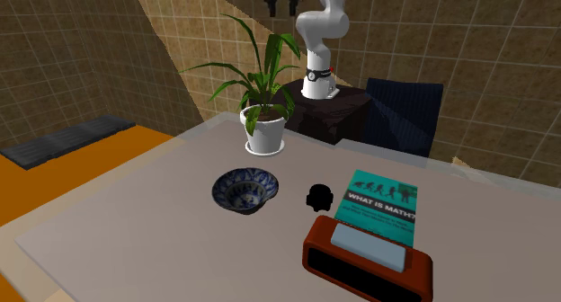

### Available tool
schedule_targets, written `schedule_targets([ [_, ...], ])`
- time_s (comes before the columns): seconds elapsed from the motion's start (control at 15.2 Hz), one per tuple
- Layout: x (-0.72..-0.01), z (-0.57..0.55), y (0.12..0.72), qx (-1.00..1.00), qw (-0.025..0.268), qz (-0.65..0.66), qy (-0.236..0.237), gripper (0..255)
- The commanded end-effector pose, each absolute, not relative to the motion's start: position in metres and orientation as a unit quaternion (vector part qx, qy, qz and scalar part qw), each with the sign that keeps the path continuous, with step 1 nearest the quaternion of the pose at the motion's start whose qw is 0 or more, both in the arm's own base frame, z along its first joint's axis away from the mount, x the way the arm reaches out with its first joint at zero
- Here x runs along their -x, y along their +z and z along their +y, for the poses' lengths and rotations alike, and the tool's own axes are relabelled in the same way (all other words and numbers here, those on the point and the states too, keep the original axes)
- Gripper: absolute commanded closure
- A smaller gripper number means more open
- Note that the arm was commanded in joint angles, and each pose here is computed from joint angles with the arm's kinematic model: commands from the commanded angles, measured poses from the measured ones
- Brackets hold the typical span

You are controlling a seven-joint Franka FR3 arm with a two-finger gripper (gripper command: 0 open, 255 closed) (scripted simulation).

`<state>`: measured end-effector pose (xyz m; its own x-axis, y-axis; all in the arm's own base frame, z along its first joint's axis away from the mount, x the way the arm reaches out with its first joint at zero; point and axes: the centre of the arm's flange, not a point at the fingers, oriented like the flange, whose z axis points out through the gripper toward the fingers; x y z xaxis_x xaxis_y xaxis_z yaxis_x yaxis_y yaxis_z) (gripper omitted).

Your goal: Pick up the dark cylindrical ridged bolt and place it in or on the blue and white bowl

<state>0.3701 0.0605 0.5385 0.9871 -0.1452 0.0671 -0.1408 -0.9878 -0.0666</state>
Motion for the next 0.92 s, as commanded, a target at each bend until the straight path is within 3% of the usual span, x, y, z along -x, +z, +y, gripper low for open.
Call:
schedule_targets([
  [0.0,-0.383,0.077,0.521,0.997,0.029,0.069,-0.035,0],
  [0.86,-0.461,0.173,0.398,0.998,0.018,0.054,-0.022,0],
])
